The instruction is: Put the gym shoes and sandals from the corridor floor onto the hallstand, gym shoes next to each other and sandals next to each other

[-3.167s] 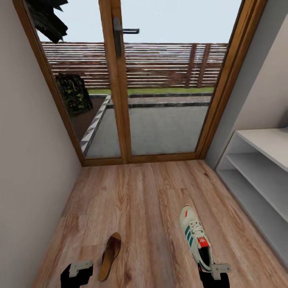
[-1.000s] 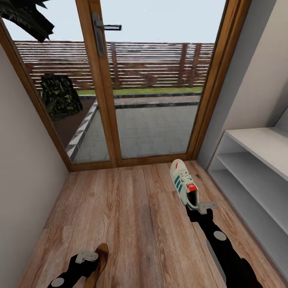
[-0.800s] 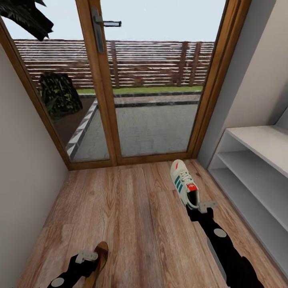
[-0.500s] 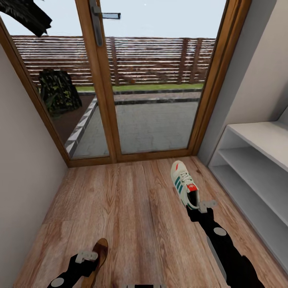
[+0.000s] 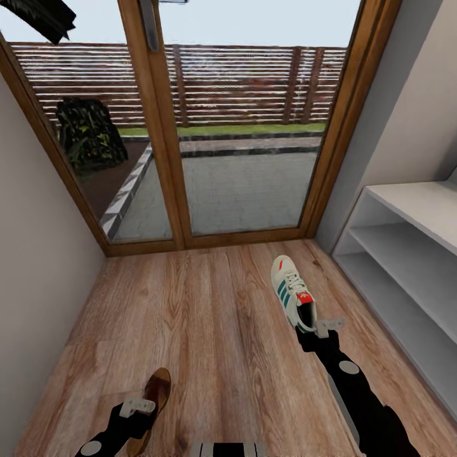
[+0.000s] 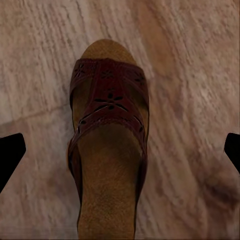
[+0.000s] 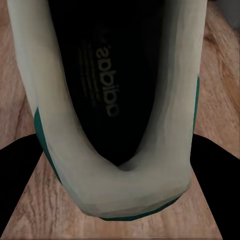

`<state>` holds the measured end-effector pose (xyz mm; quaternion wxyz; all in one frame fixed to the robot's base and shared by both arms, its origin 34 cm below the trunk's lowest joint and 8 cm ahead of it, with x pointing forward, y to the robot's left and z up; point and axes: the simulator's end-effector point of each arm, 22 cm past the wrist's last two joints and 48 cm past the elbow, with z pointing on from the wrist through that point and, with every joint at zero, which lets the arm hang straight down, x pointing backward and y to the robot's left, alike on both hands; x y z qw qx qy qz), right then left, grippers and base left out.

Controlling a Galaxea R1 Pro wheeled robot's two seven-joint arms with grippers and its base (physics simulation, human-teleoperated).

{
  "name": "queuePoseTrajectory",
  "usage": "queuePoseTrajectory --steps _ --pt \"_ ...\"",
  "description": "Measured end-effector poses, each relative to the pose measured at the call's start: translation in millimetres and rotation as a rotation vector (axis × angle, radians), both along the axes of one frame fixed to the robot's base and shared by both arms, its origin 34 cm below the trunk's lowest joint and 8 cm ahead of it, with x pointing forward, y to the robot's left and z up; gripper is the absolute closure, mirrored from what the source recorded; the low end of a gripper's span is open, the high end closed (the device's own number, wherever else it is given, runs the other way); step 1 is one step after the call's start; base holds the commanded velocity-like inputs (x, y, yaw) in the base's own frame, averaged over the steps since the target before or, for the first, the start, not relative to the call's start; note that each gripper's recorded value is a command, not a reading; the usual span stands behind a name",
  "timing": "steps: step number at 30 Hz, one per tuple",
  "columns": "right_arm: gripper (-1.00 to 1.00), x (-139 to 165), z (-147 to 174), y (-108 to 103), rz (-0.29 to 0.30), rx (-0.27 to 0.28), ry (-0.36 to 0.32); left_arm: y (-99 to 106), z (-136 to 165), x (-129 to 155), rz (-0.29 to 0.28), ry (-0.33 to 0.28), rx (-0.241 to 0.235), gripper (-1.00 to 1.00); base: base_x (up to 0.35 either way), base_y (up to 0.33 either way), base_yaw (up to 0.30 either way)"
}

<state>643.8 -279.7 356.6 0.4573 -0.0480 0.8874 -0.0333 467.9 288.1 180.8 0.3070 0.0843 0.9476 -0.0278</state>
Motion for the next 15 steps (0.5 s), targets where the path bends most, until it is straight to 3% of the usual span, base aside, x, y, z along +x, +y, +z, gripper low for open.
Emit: queuePoseTrajectory --steps 3,8,15 --pt "1.0 -2.7 -9.9 0.0 0.0 0.0 0.017 2.4 -6.8 -6.0 0.003 0.016 0.004 -1.0 0.0 0.0 0.0" --pt "1.0 -7.7 -26.4 0.0 0.0 0.0 0.046 29.0 -14.2 -12.4 0.016 0.032 0.033 -1.0 0.0 0.0 0.0" --pt "1.0 -15.4 -49.1 0.0 0.0 0.0 0.086 32.1 -28.6 -25.3 0.017 0.067 0.036 -1.0 0.0 0.0 0.0"
